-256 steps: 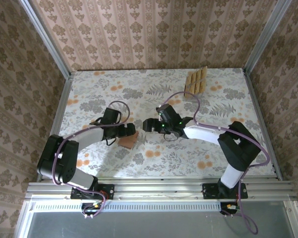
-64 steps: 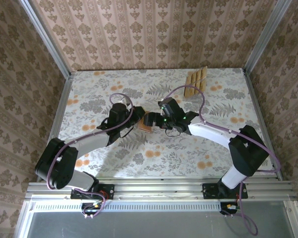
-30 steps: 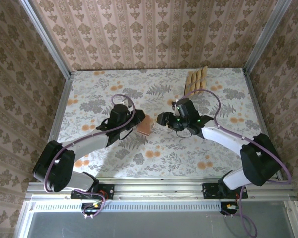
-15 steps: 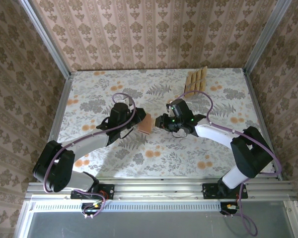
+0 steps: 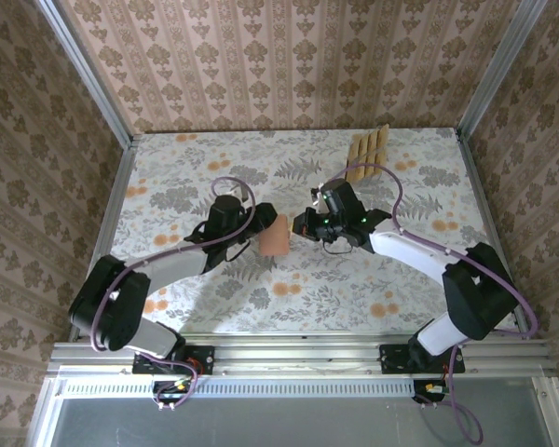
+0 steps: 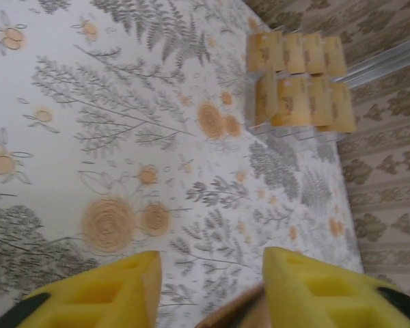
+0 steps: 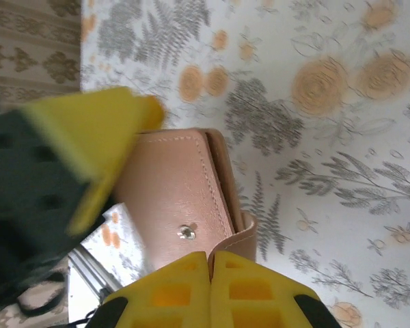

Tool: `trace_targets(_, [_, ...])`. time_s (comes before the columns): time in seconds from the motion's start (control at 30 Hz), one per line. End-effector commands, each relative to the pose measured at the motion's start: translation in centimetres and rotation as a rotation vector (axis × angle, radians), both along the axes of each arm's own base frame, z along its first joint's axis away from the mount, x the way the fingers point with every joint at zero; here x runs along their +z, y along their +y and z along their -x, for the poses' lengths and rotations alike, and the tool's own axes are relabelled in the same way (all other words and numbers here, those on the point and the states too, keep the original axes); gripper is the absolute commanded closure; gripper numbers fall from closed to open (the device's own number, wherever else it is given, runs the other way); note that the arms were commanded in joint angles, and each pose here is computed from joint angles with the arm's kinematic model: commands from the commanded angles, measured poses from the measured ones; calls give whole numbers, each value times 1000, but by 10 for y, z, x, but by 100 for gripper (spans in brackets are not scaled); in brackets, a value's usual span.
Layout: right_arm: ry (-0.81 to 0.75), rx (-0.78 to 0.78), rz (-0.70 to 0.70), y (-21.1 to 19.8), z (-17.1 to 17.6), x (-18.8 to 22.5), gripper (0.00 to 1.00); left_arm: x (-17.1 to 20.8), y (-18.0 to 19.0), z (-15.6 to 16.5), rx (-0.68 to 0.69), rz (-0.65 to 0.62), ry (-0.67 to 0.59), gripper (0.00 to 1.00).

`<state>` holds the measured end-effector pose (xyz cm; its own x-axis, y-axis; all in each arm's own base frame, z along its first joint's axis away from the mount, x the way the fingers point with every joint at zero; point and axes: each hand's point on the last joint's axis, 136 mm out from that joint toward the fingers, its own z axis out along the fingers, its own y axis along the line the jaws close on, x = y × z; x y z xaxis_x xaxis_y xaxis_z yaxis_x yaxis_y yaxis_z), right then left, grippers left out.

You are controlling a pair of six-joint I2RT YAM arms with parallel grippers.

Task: Put the credit cards into the card holder
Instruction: Open the card holder at the center of the table.

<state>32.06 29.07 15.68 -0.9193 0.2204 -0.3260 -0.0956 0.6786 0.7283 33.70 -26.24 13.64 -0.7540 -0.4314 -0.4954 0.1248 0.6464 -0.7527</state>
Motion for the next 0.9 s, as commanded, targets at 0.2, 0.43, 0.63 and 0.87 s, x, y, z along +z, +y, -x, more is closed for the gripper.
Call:
trace_targets(0.2, [-49, 131, -62, 41, 11, 50, 100, -35, -4, -9, 6, 93, 38, 39])
trace_targets(0.43, [-18, 149, -7, 34, 11, 18, 100, -57, 9, -4, 26, 80, 63, 36])
trace_targets(0.63, [-4, 202, 5, 23, 14, 5, 100, -83, 33, 10, 53, 23, 108, 34])
trace_targets(0.87, [15, 239, 10, 26, 15, -2, 100, -96, 57, 22, 82, -37, 135, 28])
